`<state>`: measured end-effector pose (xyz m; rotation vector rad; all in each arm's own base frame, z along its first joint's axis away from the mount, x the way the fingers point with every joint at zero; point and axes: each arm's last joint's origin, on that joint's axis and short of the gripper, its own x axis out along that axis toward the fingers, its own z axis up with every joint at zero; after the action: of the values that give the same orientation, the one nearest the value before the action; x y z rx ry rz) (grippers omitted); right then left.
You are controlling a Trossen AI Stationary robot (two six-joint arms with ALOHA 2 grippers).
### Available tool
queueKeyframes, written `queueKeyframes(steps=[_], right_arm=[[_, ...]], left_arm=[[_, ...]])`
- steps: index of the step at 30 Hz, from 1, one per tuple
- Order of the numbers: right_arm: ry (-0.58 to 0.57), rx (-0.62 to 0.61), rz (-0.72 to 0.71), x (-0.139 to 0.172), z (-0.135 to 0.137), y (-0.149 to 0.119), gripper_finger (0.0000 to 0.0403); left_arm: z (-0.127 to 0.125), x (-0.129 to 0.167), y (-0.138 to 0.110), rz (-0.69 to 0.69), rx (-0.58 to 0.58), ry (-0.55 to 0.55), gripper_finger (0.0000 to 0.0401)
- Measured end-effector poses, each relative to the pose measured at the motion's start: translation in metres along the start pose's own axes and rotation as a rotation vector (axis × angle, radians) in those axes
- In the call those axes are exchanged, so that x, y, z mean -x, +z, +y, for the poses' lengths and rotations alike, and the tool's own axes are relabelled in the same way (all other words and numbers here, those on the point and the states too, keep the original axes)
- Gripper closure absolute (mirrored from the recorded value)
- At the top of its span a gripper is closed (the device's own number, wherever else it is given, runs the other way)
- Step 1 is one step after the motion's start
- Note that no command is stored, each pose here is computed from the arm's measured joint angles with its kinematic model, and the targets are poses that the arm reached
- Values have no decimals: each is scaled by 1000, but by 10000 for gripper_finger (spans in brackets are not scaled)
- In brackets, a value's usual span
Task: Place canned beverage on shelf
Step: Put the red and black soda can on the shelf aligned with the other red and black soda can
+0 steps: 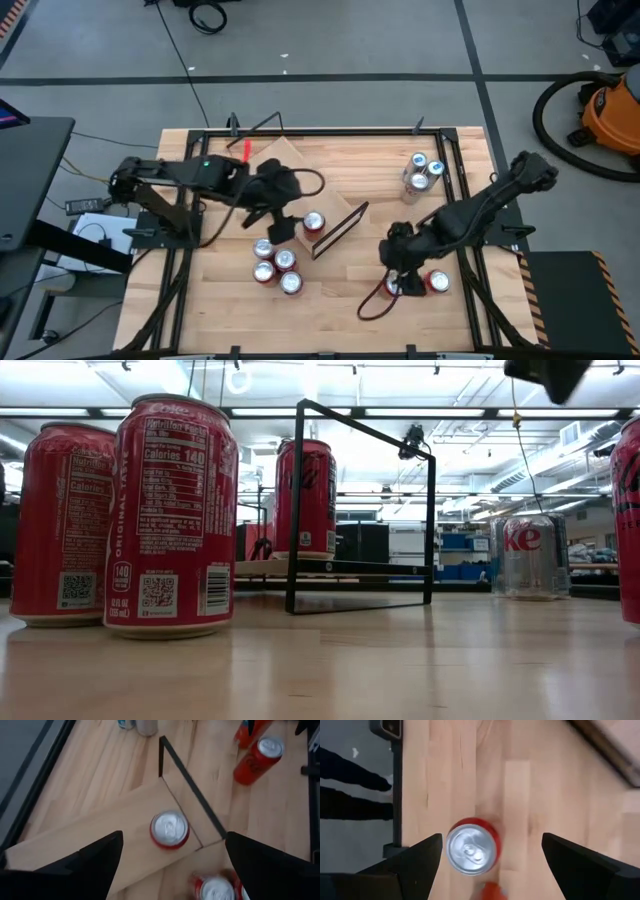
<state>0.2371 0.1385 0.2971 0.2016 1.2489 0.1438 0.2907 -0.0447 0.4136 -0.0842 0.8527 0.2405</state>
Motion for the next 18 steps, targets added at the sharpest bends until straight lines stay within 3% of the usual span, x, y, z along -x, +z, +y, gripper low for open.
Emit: queueKeyframes(steps=[9, 18], right_arm=[[-39, -83, 119, -33, 14, -2, 50], [-125, -86, 109, -41, 22, -9, 50]], left_arm=[[4, 27, -11, -2, -14, -15, 38], [9, 37, -18, 23, 3, -7, 38]])
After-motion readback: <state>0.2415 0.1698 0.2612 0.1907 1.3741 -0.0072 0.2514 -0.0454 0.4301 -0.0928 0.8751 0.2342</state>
